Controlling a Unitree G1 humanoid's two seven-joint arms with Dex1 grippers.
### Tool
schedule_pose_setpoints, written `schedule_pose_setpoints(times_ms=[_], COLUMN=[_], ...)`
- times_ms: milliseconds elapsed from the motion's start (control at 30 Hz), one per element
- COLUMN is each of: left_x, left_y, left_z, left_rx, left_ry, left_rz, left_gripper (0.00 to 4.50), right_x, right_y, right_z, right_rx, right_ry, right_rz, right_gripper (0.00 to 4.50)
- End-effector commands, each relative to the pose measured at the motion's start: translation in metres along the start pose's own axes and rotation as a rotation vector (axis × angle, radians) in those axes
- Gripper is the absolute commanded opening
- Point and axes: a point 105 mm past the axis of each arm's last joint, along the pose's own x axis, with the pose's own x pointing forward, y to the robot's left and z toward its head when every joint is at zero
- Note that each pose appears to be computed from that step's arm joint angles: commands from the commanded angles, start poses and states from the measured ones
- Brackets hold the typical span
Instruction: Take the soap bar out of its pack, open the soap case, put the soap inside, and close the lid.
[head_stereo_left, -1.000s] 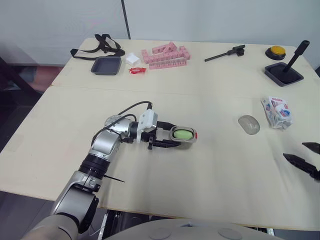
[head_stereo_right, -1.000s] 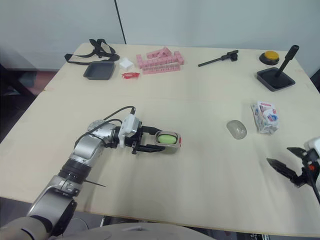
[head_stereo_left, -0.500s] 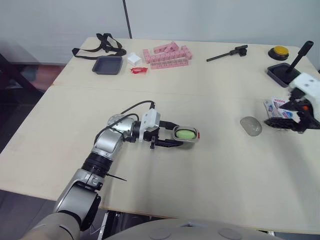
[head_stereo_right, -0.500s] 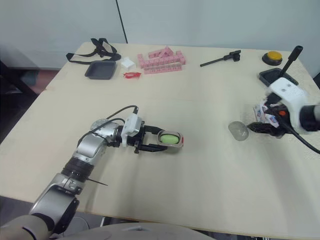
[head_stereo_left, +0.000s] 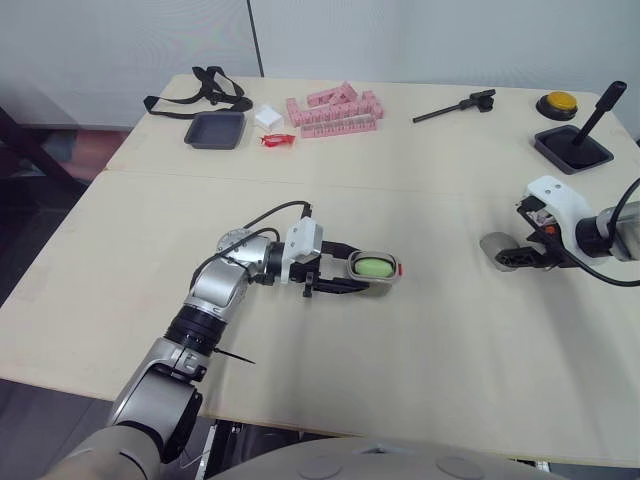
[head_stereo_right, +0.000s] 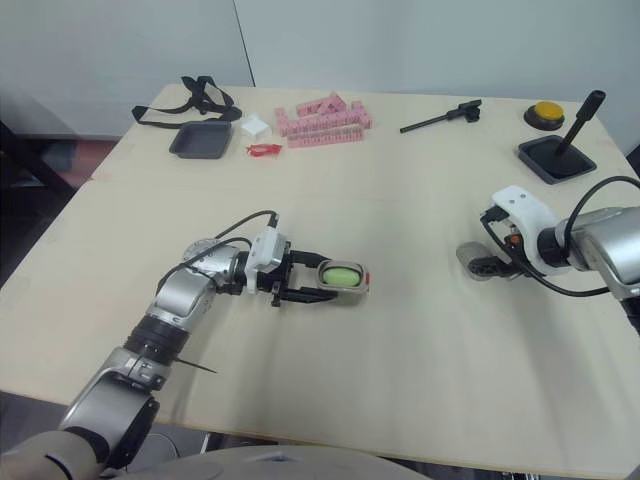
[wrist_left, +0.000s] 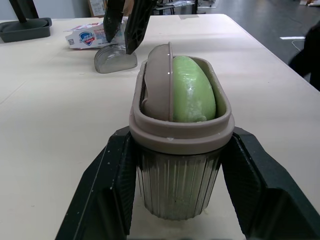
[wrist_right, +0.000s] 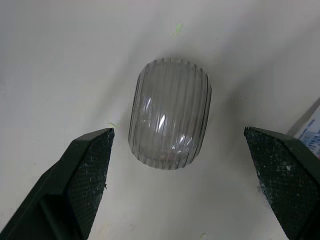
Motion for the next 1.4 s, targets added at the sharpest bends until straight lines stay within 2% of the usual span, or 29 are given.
schedule_pose_setpoints(times_ms=[33,500,600,700,767,900,1067,1267,1400], left_x=[-0.001,-0.002,-0.002,-0.002,-0.001,-0.001,-0.001,0.000,0.002], left_y=[0.000,0.001,0.000,0.000,0.000,0.001,0.001,0.005,0.014], left_z=[0.008,0.007,0.007,0.007,0.007,0.007,0.007,0.007,0.008], left_rx=[0.032,0.034,0.034,0.033,0.033,0.034,0.036,0.039,0.050], left_ry=[-0.010,0.002,0.004,0.004,0.004,0.004,0.005,0.004,0.001], left_rz=[-0.007,0.002,0.002,0.002,0.003,0.004,0.005,0.016,0.047], left_gripper=[1.96,1.96,1.96,1.96,1.96,1.96,1.96,1.96,1.96], right_x=[-0.004,0.010,0.010,0.010,0.011,0.011,-0.004,-0.038,-0.053], right_y=[-0.004,-0.005,-0.005,-0.006,-0.005,-0.003,0.017,0.063,0.101], right_z=[0.010,0.007,0.007,0.007,0.007,0.009,0.037,0.082,0.100], right_rx=[0.002,0.037,0.025,0.022,0.021,-0.022,-0.297,-0.546,-0.669], right_ry=[-0.035,-0.009,-0.006,-0.008,-0.009,-0.021,-0.123,-0.251,-0.261], right_rz=[-0.035,-0.037,-0.039,-0.044,-0.040,-0.034,0.047,0.231,0.345], right_gripper=[4.45,4.45,3.64,2.53,1.99,1.97,1.97,1.97,1.97])
